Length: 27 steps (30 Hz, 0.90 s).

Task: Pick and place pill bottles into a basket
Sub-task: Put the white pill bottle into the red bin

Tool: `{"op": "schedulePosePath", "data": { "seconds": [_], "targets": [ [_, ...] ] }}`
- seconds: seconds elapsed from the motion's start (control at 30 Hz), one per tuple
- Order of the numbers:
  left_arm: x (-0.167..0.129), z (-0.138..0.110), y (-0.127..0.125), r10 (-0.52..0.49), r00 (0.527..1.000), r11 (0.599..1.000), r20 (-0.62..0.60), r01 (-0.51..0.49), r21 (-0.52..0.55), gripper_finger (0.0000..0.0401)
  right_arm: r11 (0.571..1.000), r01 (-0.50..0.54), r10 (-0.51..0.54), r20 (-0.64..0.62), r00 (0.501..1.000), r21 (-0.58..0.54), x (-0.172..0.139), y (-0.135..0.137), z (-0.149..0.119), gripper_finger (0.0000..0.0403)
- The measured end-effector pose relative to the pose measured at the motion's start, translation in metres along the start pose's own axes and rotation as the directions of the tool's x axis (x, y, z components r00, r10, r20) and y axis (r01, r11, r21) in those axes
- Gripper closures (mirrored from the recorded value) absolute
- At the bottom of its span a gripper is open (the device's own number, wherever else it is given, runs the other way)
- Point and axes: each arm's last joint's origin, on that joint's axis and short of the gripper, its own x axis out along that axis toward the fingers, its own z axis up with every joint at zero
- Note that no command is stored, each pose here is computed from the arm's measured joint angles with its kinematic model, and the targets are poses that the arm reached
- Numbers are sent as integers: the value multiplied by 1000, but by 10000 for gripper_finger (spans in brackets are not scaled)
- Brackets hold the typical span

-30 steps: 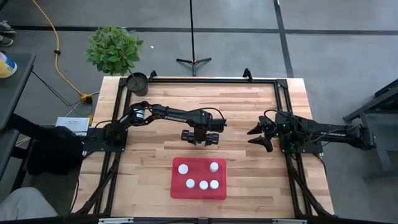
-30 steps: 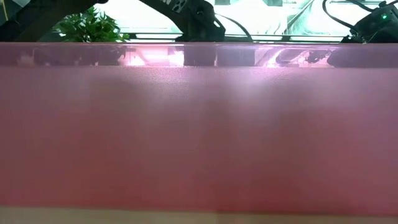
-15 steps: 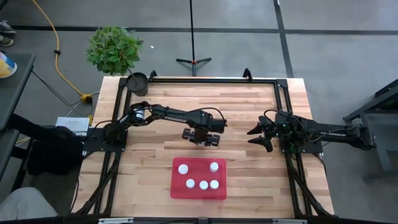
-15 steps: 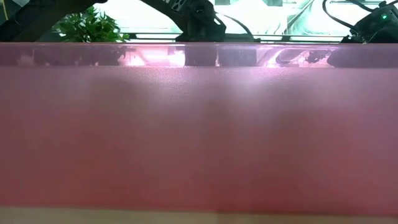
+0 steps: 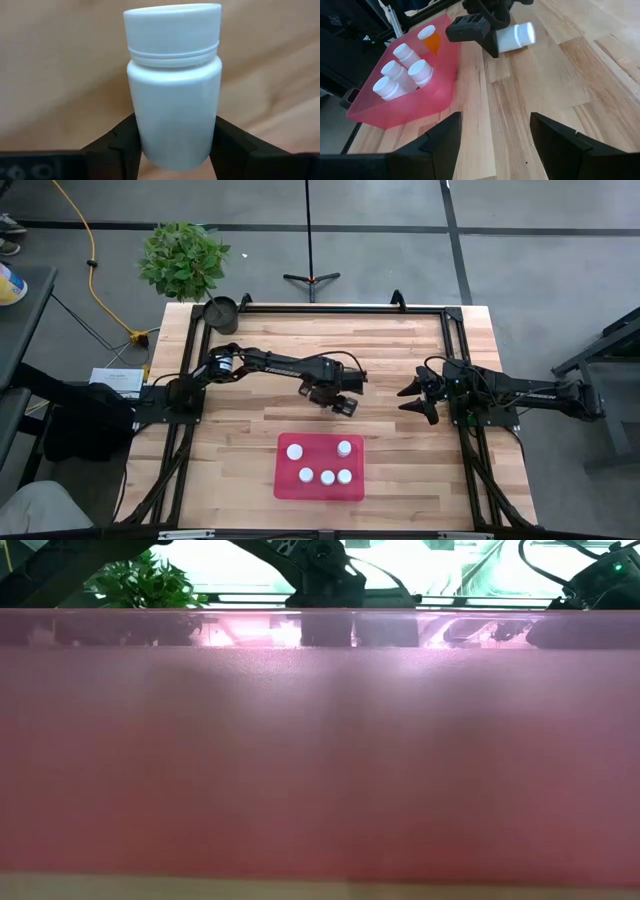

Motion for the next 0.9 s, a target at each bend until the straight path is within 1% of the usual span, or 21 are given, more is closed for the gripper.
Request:
{"op": "schedulePosePath", "data": {
  "seconds": [0.2,0.3,0.43,0.6,0.67,0.83,0.9],
  "targets": [
    [-17,11,-14,-61,988,993,143,45,108,186,1000,0,0,0,1000,1,0,0,0,176],
    [-29,14,-20,-79,977,985,198,46,165,186,1000,0,0,0,1000,3,0,0,0,176],
    [-33,16,-21,-59,970,981,234,13,195,186,1000,0,0,-2,1000,6,0,0,0,176],
    [-45,16,-16,-44,966,976,253,-13,219,186,1000,1,-1,-4,1000,29,0,0,0,176],
    [-54,17,-12,-29,965,973,262,-33,228,186,1000,2,-1,-4,1000,29,0,0,0,176],
    [-94,17,-10,-118,925,959,361,12,283,186,1000,0,0,-1,1000,31,0,0,0,176],
    [-107,16,-9,-134,908,951,398,6,308,186,1000,0,0,0,1000,31,0,0,0,176]
  ]
}}
